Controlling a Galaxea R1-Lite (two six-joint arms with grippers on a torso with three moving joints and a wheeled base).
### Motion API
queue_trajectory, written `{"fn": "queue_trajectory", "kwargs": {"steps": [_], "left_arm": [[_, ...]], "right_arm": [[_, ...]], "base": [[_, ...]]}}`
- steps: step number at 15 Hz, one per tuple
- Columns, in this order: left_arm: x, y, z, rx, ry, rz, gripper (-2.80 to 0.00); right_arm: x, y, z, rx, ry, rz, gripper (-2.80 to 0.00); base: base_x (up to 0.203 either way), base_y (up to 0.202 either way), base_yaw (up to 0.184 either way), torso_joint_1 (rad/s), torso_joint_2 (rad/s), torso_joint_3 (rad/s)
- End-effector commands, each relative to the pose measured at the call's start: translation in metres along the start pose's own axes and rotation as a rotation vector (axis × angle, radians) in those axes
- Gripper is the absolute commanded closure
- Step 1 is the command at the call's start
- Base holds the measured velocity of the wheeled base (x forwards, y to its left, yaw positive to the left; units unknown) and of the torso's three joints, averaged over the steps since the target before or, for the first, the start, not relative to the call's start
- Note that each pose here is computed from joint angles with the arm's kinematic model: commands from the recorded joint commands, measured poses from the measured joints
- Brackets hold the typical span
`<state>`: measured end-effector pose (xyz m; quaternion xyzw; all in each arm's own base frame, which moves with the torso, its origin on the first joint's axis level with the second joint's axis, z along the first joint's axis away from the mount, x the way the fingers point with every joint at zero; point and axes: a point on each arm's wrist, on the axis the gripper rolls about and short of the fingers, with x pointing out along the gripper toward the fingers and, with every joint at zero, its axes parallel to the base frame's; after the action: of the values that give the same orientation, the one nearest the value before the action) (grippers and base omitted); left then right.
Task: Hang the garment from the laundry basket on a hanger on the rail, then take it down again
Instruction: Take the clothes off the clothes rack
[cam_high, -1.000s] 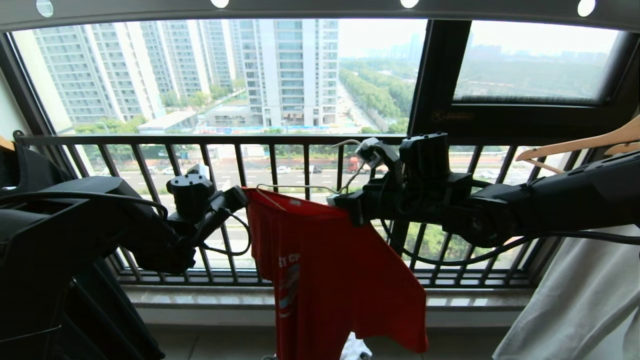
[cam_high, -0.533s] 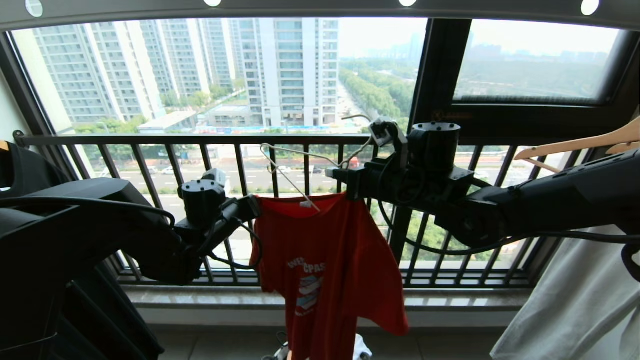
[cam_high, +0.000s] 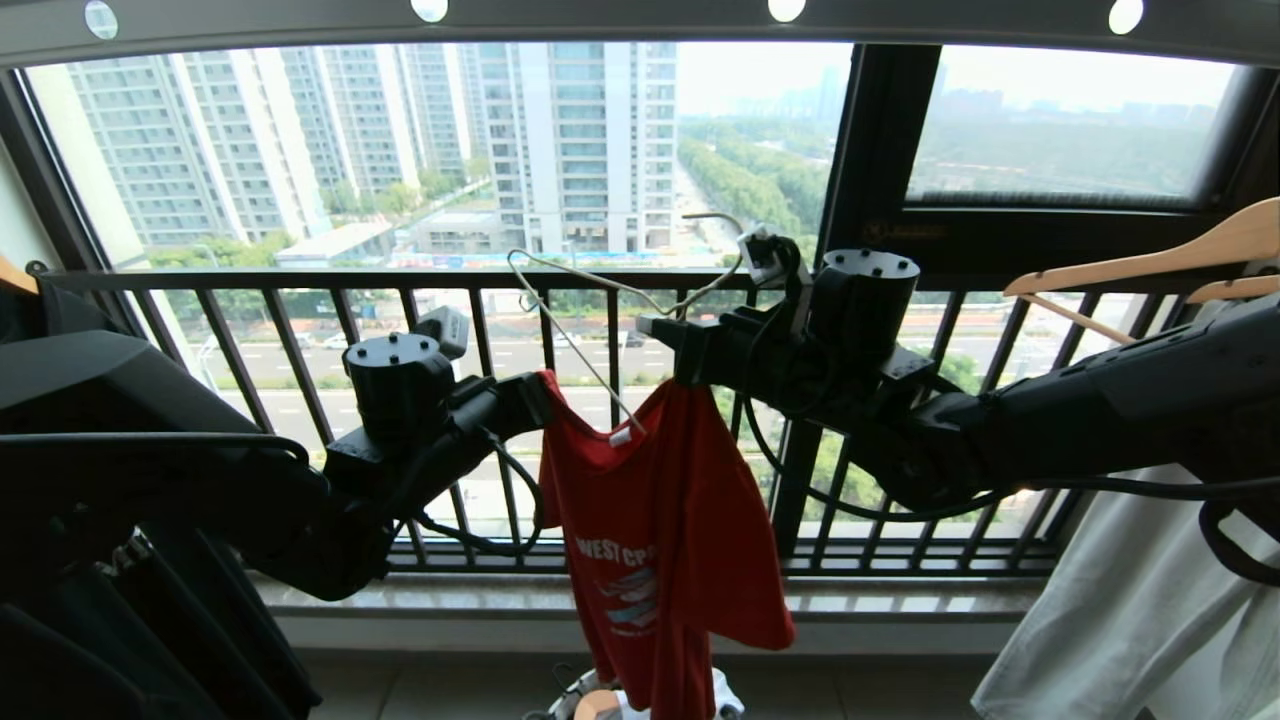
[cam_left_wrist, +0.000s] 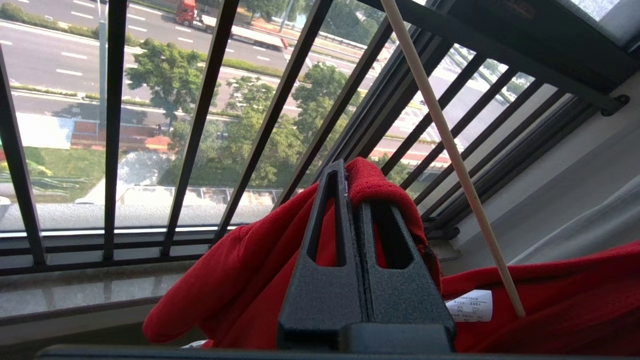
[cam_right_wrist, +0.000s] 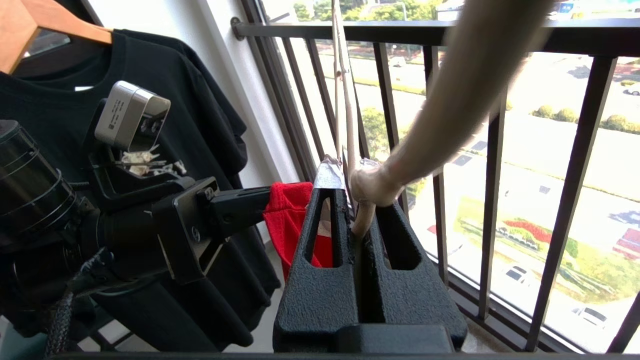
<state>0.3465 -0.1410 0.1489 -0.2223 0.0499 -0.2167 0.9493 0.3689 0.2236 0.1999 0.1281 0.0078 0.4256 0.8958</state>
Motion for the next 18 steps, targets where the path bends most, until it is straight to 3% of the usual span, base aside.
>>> {"fn": "queue_trajectory", "kwargs": {"steps": [1, 3, 5, 6, 8, 10, 12, 14, 16, 18], "left_arm": [[-0.021, -0.017, 0.013, 0.003, 0.003, -0.088, 0.0], [-0.012, -0.009, -0.005, 0.041, 0.055, -0.077, 0.0], [-0.015, -0.012, -0.005, 0.059, 0.057, -0.085, 0.0], [-0.026, -0.023, 0.004, 0.066, 0.048, -0.125, 0.0], [-0.051, -0.044, -0.002, 0.069, 0.136, -0.252, 0.0], [-0.045, -0.041, -0.022, 0.086, 0.215, -0.256, 0.0], [-0.029, -0.025, -0.059, 0.133, 0.319, -0.21, 0.0], [-0.011, -0.005, -0.084, 0.22, 0.346, -0.105, 0.0], [0.009, 0.023, -0.081, 0.369, 0.285, 0.044, 0.0], [0.004, 0.017, -0.089, 0.401, 0.317, 0.036, 0.0]], "right_arm": [[0.002, -0.001, -0.004, 0.016, -0.018, 0.009, 0.0], [0.004, -0.004, -0.009, 0.027, -0.025, 0.006, 0.0], [0.007, -0.009, -0.016, 0.03, -0.013, -0.002, 0.0], [0.007, -0.009, -0.014, 0.029, -0.019, -0.002, 0.0], [0.008, -0.01, -0.011, 0.031, -0.029, -0.002, 0.0], [0.005, -0.008, -0.005, 0.028, -0.044, -0.004, 0.0], [0.004, -0.007, -0.003, 0.026, -0.051, -0.009, 0.0], [0.005, -0.008, -0.005, 0.027, -0.047, -0.011, 0.0], [0.005, -0.014, -0.008, 0.026, -0.039, -0.026, 0.0], [0.002, -0.012, 0.0, 0.035, -0.027, -0.031, 0.0]], "base": [[0.0, 0.0, 0.0, 0.0, 0.0, 0.0], [0.0, 0.0, 0.0, 0.0, 0.0, 0.0], [0.0, 0.0, 0.0, 0.0, 0.0, 0.0], [0.0, 0.0, 0.0, 0.0, 0.0, 0.0], [0.0, 0.0, 0.0, 0.0, 0.0, 0.0], [0.0, 0.0, 0.0, 0.0, 0.0, 0.0], [0.0, 0.0, 0.0, 0.0, 0.0, 0.0], [0.0, 0.0, 0.0, 0.0, 0.0, 0.0], [0.0, 0.0, 0.0, 0.0, 0.0, 0.0], [0.0, 0.0, 0.0, 0.0, 0.0, 0.0]]}}
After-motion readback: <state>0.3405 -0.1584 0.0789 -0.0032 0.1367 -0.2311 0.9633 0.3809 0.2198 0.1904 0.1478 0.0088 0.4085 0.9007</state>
